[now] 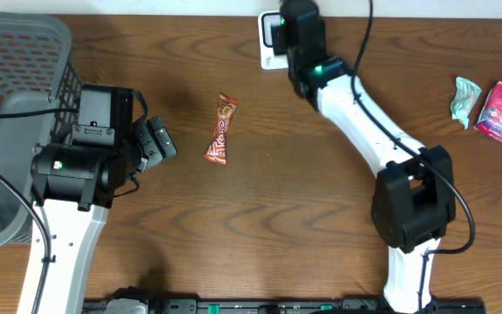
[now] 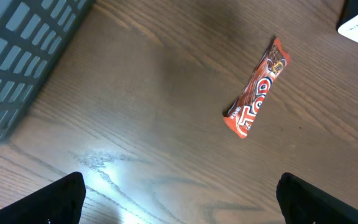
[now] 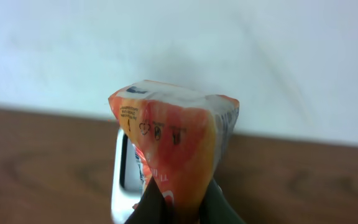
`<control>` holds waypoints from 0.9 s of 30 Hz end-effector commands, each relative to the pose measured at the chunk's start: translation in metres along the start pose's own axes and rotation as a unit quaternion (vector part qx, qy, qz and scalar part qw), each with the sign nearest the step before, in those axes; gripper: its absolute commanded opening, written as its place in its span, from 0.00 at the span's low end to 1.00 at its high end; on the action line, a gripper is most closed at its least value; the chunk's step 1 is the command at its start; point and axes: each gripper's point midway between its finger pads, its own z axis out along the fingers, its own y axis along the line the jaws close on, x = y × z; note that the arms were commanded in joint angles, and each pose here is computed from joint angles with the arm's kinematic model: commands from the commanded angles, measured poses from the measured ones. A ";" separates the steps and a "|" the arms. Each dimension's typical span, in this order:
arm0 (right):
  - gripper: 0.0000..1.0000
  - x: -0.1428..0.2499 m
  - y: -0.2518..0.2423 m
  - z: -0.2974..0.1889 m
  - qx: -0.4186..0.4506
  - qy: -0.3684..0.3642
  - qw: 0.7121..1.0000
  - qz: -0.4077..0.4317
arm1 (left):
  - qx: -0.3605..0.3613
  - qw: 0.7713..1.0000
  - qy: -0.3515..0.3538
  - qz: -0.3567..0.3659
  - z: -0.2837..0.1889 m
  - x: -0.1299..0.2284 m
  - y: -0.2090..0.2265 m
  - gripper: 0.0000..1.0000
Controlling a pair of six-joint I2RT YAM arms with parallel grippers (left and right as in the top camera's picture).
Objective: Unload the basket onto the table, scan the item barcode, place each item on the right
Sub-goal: 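Raise the tissue pack up to the scanner with the right gripper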
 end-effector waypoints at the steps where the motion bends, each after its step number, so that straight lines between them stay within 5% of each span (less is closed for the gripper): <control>1: 0.01 -0.001 -0.001 0.015 0.005 0.003 1.000 -0.028 | -0.002 1.000 -0.011 -0.005 -0.004 -0.005 0.002 0.98; 14: 0.01 0.072 0.004 0.065 0.041 0.068 0.991 -0.110 | -0.002 1.000 -0.011 -0.005 -0.004 -0.005 0.002 0.98; 23: 0.01 0.059 0.006 0.062 0.044 0.054 0.992 -0.105 | -0.002 1.000 -0.011 -0.005 -0.004 -0.005 0.002 0.98; 27: 0.01 0.042 -0.029 0.053 0.116 0.055 0.989 -0.075 | -0.002 1.000 -0.011 -0.005 -0.004 -0.005 0.002 0.98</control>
